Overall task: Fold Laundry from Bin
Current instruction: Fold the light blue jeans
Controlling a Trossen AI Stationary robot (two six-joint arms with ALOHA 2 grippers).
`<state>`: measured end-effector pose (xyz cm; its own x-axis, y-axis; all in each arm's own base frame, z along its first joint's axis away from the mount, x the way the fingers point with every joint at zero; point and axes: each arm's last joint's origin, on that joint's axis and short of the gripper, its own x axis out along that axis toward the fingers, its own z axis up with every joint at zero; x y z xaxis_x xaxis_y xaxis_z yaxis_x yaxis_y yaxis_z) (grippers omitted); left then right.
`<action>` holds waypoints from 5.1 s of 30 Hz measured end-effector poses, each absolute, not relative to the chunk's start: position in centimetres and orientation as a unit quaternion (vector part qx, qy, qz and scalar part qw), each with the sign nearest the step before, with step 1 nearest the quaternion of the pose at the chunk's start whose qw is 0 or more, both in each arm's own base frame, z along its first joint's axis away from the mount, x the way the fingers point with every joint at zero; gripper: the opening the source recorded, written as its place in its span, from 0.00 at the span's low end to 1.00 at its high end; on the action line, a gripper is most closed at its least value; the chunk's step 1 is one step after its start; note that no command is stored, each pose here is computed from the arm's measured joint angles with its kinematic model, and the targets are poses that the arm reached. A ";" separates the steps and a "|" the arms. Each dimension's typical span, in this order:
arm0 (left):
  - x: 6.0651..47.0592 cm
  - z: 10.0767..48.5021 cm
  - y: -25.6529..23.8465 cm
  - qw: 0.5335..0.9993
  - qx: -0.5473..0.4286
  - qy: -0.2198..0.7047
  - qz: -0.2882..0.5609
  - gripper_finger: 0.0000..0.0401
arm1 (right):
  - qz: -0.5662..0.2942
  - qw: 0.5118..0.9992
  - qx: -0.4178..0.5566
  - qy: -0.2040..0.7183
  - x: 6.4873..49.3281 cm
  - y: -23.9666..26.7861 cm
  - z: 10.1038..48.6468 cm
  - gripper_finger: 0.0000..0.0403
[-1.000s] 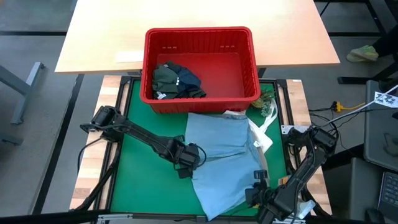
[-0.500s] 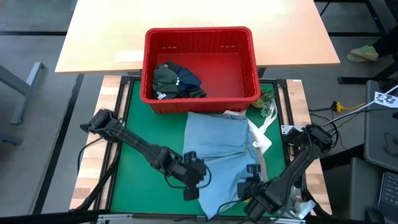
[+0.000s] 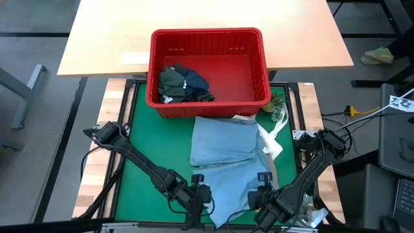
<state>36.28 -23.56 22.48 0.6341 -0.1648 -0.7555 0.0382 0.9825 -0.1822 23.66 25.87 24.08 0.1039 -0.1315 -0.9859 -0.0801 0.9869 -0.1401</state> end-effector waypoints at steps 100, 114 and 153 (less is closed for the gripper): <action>32.2 21.4 -21.5 0.803 -0.338 0.476 -0.115 0.38 | 0.048 0.788 -0.018 0.613 24.2 26.2 26.5 0.09; 31.6 24.0 -25.3 0.917 -0.258 0.266 -0.149 0.39 | 0.048 0.789 -0.018 0.613 24.2 26.2 26.5 0.09; 31.4 23.8 -25.3 0.932 -0.193 0.264 -0.154 0.55 | 0.060 0.782 0.052 0.618 26.8 24.6 26.6 0.09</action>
